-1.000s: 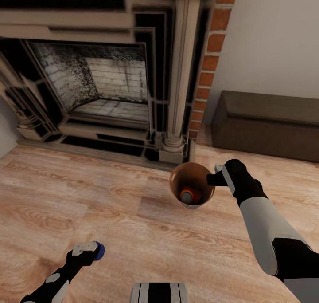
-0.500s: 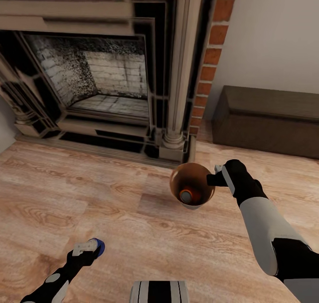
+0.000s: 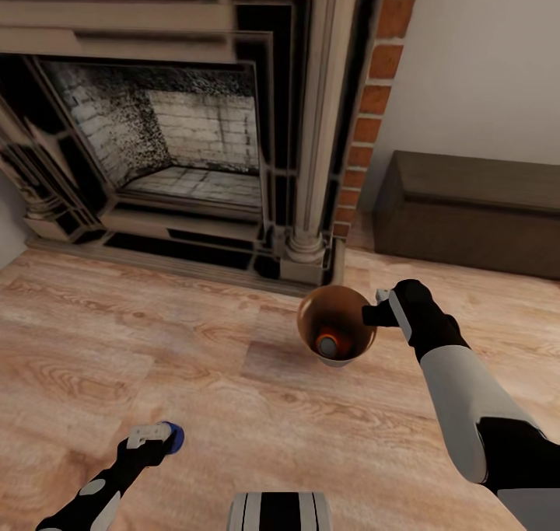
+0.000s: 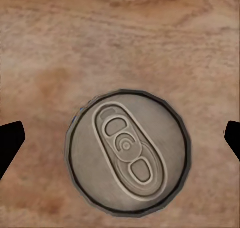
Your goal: Put the three can of soda from the living room inside the tash can in the kitchen.
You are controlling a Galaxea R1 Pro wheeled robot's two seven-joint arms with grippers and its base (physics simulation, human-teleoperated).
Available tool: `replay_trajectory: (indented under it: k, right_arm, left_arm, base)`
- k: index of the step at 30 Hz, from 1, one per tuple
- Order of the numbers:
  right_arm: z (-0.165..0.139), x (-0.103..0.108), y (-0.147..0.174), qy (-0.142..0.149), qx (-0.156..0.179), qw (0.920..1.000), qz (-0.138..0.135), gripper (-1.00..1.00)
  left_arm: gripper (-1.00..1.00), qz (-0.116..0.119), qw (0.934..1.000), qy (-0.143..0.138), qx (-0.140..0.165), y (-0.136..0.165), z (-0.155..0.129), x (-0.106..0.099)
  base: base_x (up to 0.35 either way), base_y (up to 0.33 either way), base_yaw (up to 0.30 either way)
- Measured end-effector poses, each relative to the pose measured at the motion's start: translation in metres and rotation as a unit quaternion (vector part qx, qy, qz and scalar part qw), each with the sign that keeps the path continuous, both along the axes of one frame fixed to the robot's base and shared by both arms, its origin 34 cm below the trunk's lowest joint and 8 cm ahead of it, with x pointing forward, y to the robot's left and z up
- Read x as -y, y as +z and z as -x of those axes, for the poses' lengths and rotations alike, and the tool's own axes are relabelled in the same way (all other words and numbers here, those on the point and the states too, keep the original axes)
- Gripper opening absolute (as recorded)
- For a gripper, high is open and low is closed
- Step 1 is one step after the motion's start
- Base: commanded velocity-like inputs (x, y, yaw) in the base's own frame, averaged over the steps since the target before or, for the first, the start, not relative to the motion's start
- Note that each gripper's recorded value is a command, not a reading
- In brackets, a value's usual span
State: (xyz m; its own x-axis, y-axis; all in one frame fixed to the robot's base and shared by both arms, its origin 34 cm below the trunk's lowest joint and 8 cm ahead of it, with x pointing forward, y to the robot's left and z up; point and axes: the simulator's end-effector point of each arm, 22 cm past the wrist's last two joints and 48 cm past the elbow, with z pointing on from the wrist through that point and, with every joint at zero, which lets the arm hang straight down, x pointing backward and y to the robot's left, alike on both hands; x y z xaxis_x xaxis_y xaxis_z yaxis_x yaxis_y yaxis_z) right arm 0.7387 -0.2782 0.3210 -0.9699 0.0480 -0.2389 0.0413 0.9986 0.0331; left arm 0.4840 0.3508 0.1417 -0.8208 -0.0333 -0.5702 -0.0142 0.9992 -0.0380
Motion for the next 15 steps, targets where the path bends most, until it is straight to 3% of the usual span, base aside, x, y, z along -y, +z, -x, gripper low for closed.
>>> replay_trajectory:
  k: [15]
  right_arm:
    - [0.0,0.001,0.0001,-0.001,0.0,1.0,0.0,-1.0]
  left_arm:
    - [1.0,0.0,1.0,0.0,0.0,0.0,-0.0001,0.0]
  base:
    - [0.023,0.004,0.0]
